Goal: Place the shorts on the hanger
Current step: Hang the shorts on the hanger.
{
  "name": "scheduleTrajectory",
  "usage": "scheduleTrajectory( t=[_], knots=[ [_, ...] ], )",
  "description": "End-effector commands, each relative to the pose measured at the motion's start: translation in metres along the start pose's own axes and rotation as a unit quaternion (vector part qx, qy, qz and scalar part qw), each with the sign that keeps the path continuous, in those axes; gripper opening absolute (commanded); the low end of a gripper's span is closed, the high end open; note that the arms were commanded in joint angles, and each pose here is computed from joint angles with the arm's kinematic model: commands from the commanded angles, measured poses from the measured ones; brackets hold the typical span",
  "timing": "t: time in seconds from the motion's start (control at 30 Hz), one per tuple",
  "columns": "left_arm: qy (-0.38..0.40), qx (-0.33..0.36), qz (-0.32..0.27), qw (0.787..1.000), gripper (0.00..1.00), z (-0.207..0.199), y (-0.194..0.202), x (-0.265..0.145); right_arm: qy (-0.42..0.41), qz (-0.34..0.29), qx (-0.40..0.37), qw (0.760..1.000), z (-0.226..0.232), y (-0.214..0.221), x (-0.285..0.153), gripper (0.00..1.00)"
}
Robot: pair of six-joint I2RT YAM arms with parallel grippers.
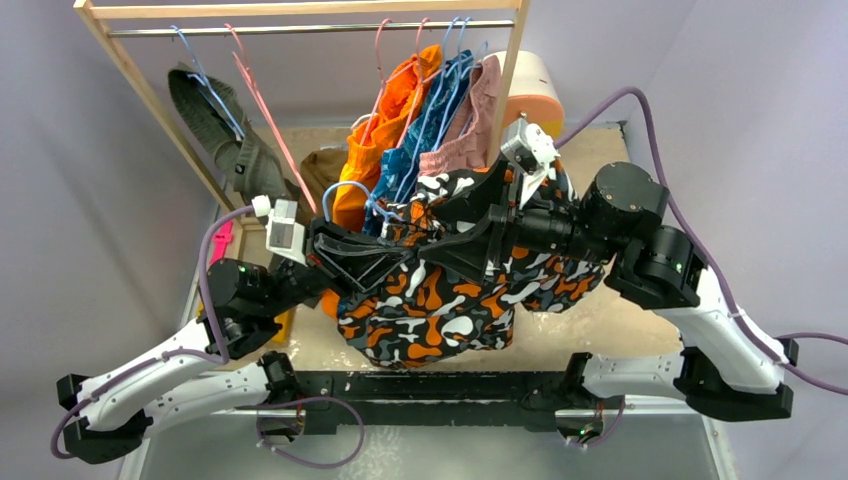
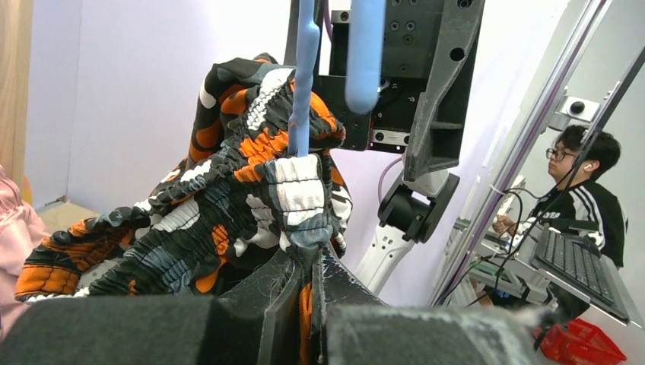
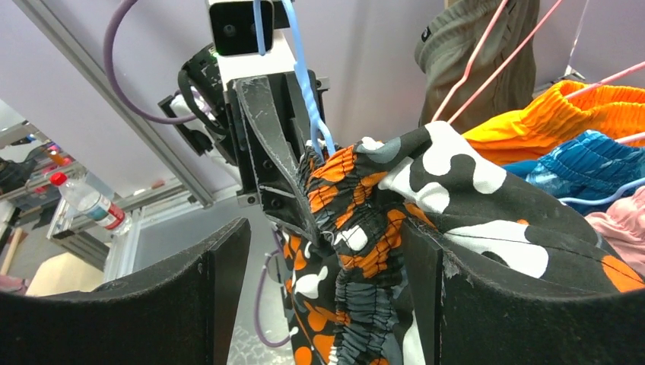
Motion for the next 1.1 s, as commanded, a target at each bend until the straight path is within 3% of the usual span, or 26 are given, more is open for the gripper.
scheduleTrajectory(
  t=[0.0, 0.2, 0.37, 0.73, 1.07],
  knots=[
    [0.05, 0.008, -0.065, 0.997, 0.0, -0.017, -0.023, 0.0, -0.024, -0.064, -0.036, 0.997, 0.01, -0.024, -0.022, 0.75],
    [0.045, 0.006, -0.061, 0.997, 0.0, -0.018, -0.021, -0.007, -0.027, -0.138, -0.06, 0.988, 0.018, -0.045, -0.052, 0.76],
    [0.056, -0.007, -0.031, 0.998, 0.0, -0.02, -0.014, -0.011, 0.005, -0.14, -0.07, 0.988, 0.014, -0.057, -0.053, 0.76],
    [0.054, -0.03, 0.087, 0.994, 0.0, -0.019, 0.006, -0.015, -0.008, -0.066, -0.103, 0.992, 0.004, -0.05, -0.017, 0.74],
    [0.056, -0.015, 0.114, 0.992, 0.0, -0.022, 0.003, -0.014, -0.079, 0.032, -0.098, 0.992, 0.004, -0.015, 0.01, 0.68]
  ],
)
Point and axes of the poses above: each gripper's point midway between its finger pads, its own x axis out along the fingers, its own z axis along the line the jaws close on, y = z × x, the point moved 9 cm from there along -x, back along the fingers, and after that the axes turned 9 degrees about -x, right-handed, at the moved point
